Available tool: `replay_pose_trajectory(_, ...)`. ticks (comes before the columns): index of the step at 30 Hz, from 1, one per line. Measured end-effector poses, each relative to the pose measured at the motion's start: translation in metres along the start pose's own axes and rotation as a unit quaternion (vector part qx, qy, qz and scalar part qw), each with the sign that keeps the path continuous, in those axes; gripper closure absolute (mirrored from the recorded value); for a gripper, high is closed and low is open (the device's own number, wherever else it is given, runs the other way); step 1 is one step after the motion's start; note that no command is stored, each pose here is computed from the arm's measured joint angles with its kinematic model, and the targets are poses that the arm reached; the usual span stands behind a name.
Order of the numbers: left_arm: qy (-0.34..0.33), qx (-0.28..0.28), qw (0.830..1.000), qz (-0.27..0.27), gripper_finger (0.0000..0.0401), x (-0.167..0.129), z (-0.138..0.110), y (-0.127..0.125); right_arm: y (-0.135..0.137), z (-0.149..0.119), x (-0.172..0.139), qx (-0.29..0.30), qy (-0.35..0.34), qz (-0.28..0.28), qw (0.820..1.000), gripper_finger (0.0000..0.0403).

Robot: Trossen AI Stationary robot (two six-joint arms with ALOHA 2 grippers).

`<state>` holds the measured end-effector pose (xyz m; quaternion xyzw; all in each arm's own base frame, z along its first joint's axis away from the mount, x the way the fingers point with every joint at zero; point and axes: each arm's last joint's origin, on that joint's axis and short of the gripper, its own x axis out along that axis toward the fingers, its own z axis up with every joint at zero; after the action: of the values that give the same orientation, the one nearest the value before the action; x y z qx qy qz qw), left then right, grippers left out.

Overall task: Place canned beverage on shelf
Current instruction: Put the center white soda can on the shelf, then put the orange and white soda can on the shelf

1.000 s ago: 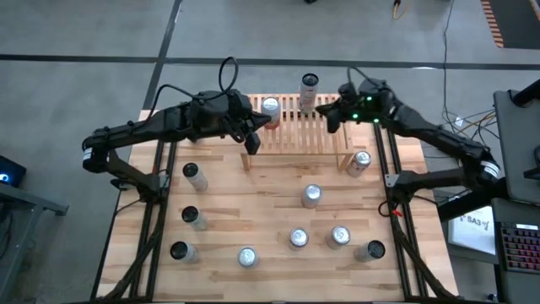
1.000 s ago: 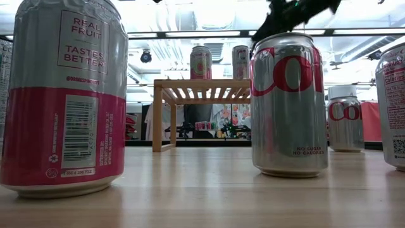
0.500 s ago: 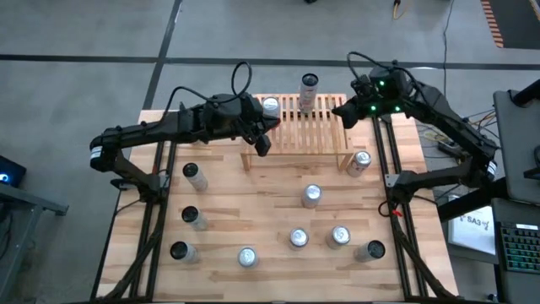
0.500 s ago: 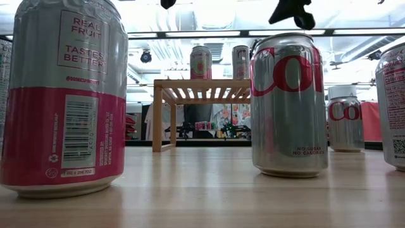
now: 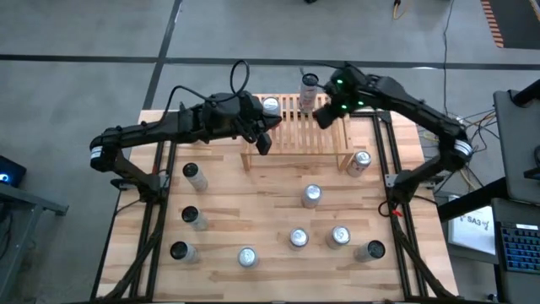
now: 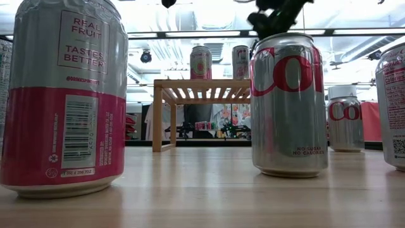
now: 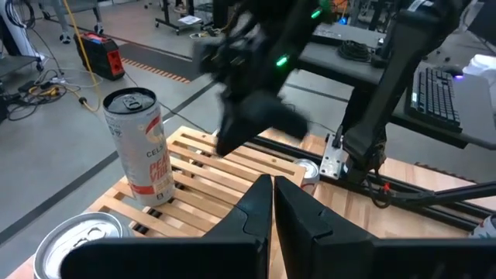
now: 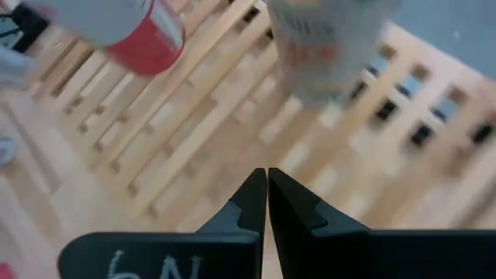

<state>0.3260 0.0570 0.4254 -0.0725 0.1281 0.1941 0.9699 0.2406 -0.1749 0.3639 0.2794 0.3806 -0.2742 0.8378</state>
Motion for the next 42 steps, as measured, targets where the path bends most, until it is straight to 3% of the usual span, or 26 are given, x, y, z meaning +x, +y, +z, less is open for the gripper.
replay_pose_trajectory(8,0.001,-0.008,1.0,0.0,0.0401,0.0,0.0,0.0,-0.011,0.019,0.043,-0.005,0.008,-0.012,1.0,0.0394)
replay_pose_trajectory(22,0.002,-0.009,1.0,0.0,0.0401,0.0,0.0,0.0,-0.01,0.024,0.048,-0.001,-0.009,-0.011,1.0,0.0394)
replay_pose_trajectory(33,0.001,-0.007,1.0,0.004,0.0401,0.0,0.0,0.0,-0.005,0.011,0.0,0.004,-0.022,0.001,1.0,0.0394)
replay_pose_trajectory(42,0.006,-0.012,1.0,0.005,0.0401,0.004,-0.003,0.0,0.012,-0.014,-0.073,0.014,-0.066,0.106,0.992,0.0394)
